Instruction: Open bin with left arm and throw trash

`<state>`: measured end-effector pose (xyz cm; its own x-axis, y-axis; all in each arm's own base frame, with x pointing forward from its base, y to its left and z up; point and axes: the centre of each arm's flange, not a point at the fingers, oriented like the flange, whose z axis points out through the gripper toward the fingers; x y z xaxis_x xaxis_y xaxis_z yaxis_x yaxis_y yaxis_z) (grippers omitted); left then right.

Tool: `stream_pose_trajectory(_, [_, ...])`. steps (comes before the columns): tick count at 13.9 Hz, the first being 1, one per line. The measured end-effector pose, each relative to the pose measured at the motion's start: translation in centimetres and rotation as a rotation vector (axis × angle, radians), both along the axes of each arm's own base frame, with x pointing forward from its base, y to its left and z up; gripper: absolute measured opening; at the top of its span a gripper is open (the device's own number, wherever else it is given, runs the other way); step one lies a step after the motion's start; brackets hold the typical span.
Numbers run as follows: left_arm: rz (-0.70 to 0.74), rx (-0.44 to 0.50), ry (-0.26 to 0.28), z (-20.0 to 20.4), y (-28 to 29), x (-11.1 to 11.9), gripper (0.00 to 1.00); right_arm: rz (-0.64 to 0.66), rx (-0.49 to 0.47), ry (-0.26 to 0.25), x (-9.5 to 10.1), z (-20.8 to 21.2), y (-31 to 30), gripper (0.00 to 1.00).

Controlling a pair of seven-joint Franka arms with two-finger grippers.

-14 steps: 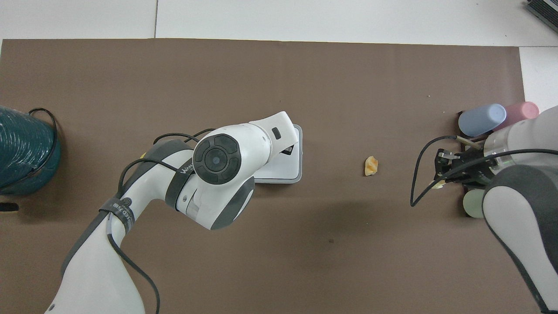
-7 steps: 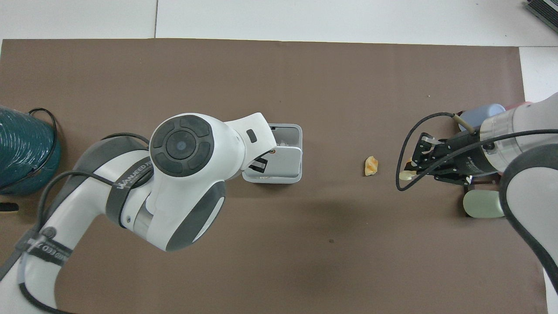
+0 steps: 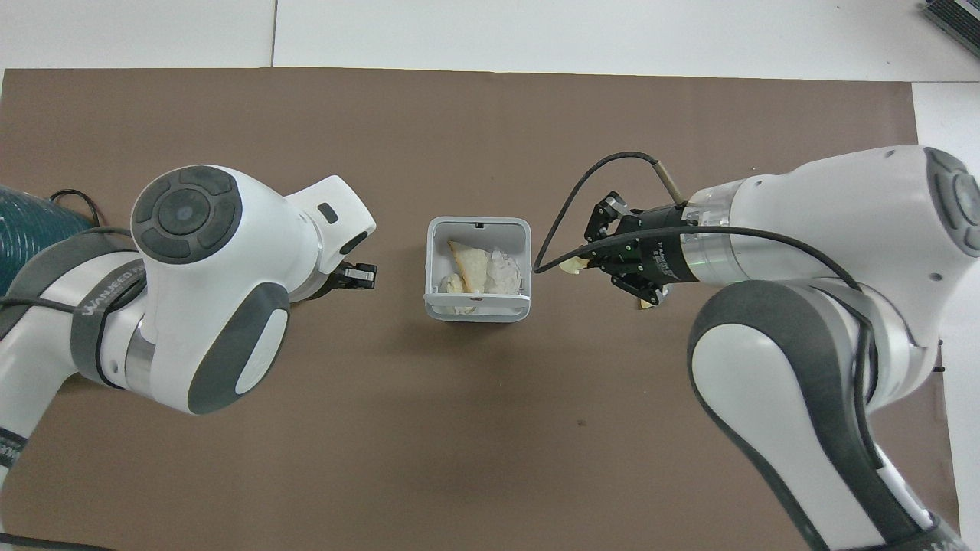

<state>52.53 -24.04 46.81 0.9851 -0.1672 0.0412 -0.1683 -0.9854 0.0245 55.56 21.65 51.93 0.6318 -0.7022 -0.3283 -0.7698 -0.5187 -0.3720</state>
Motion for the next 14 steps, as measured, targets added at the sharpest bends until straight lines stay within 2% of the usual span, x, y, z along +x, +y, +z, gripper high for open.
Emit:
stream_pose_trajectory(1, [0.018,0.001,-0.01,-1.0,1.1,0.4,0.01,-0.024,0.006,0.0,0.4,-0.7,1.6,0.08])
stream_pose_trajectory(2, [0.034,0.0,-0.025,-2.2,2.2,0.6,0.07,-0.042,0.008,0.009,0.7,-1.6,3.8,0.08])
stream_pose_trajectory(5, [0.054,0.005,-0.082,-6.2,5.4,1.0,0.42,-0.019,-0.014,0.063,0.8,-5.8,9.8,0.08])
stream_pose_trajectory(6, [0.047,0.006,-0.089,-7.5,6.7,0.9,0.52,-0.007,-0.026,0.079,0.7,-7.3,10.8,0.08])
stream_pose_trajectory(9, [0.022,0.019,-0.083,-11.2,9.1,1.2,0.94,-0.014,-0.041,0.084,1.3,-9.9,11.6,0.08])
stream_pose_trajectory(10, [0.009,0.034,-0.082,-12.6,9.6,1.4,1.0,-0.018,-0.042,0.082,1.5,-10.3,11.6,0.07])
stream_pose_trajectory(13, [-0.023,0.064,-0.054,-16.3,11.0,1.2,1.0,-0.03,-0.039,0.068,2.0,-10.2,11.3,0.07])
stream_pose_trajectory(14, [-0.031,0.064,-0.049,-17.1,11.3,0.9,0.96,-0.036,-0.037,0.06,2.2,-10.0,11.2,0.1])
